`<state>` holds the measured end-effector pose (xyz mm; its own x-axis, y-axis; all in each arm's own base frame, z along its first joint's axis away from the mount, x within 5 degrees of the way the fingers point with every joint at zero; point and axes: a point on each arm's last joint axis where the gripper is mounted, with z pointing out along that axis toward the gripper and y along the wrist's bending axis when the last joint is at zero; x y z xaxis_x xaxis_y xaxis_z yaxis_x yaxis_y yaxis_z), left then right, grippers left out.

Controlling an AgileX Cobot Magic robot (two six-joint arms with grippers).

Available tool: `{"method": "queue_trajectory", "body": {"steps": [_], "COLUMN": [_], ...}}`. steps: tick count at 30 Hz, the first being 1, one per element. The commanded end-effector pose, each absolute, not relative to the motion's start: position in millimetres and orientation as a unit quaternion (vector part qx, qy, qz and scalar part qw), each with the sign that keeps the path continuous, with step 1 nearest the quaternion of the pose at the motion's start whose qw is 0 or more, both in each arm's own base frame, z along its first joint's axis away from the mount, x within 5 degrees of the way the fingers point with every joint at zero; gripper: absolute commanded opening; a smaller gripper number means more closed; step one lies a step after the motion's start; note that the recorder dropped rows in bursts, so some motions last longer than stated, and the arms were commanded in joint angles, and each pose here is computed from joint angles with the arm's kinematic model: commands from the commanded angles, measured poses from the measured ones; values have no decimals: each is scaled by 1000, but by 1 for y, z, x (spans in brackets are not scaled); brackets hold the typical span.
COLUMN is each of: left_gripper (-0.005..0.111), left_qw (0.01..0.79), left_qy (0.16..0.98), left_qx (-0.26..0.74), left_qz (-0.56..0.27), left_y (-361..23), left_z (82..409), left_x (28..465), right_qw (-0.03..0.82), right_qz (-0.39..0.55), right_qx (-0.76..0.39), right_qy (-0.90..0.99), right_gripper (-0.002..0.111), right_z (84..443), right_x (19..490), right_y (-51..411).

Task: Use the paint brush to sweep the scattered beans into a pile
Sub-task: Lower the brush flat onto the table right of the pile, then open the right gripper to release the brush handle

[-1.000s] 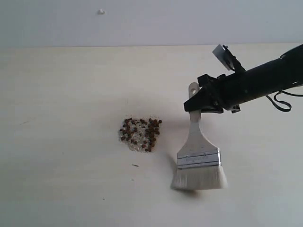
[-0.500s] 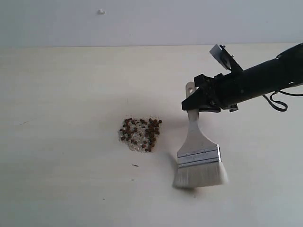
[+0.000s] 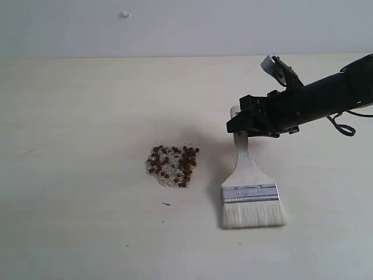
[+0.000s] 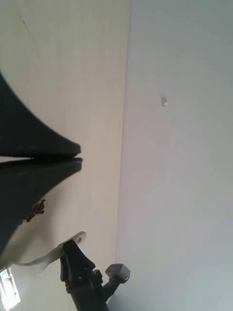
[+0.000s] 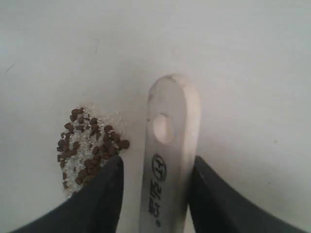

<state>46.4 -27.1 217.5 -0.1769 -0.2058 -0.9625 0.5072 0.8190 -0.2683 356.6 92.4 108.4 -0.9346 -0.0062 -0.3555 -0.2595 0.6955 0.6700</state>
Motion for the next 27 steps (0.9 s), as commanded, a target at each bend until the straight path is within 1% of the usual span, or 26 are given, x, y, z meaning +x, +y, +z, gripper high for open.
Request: {"method": "queue_trajectory", "body": {"steps": [1, 8, 12, 13, 14, 16, 18, 20, 23, 27], "left_gripper": [0, 0, 0, 0, 0, 0, 0, 0, 0, 0], "left_qw": [633, 633, 633, 633, 633, 633, 633, 633, 633, 633], "left_qy": [713, 713, 713, 713, 713, 713, 713, 713, 713, 713], "left_qx": [104, 104, 104, 104, 104, 104, 104, 104, 104, 104], "left_qz": [-281, -281, -281, -281, -281, -281, -281, -281, -281, -281], "left_y": [-27, -27, -27, -27, -27, -27, -27, -27, -27, -27], "left_z": [216, 216, 216, 216, 216, 216, 216, 216, 216, 216], "left_x": [46, 46, 46, 46, 46, 46, 46, 46, 46, 46], "right_qw": [179, 184, 206, 216, 223, 243, 277, 315, 377, 455], "right_qz": [370, 359, 344, 340, 336, 318, 295, 272, 247, 236], "right_qx": [-72, -65, -60, -60, -60, -59, -60, -62, -72, -67], "right_qy": [909, 912, 914, 913, 913, 915, 912, 907, 890, 856], "right_gripper": [48, 50, 47, 45, 39, 17, 0, 0, 0, 0], "right_z": [108, 108, 121, 128, 134, 152, 173, 192, 219, 239], "right_x": [360, 361, 364, 364, 364, 363, 356, 348, 323, 281], "right_y": [91, 89, 87, 86, 85, 82, 78, 73, 67, 60]}}
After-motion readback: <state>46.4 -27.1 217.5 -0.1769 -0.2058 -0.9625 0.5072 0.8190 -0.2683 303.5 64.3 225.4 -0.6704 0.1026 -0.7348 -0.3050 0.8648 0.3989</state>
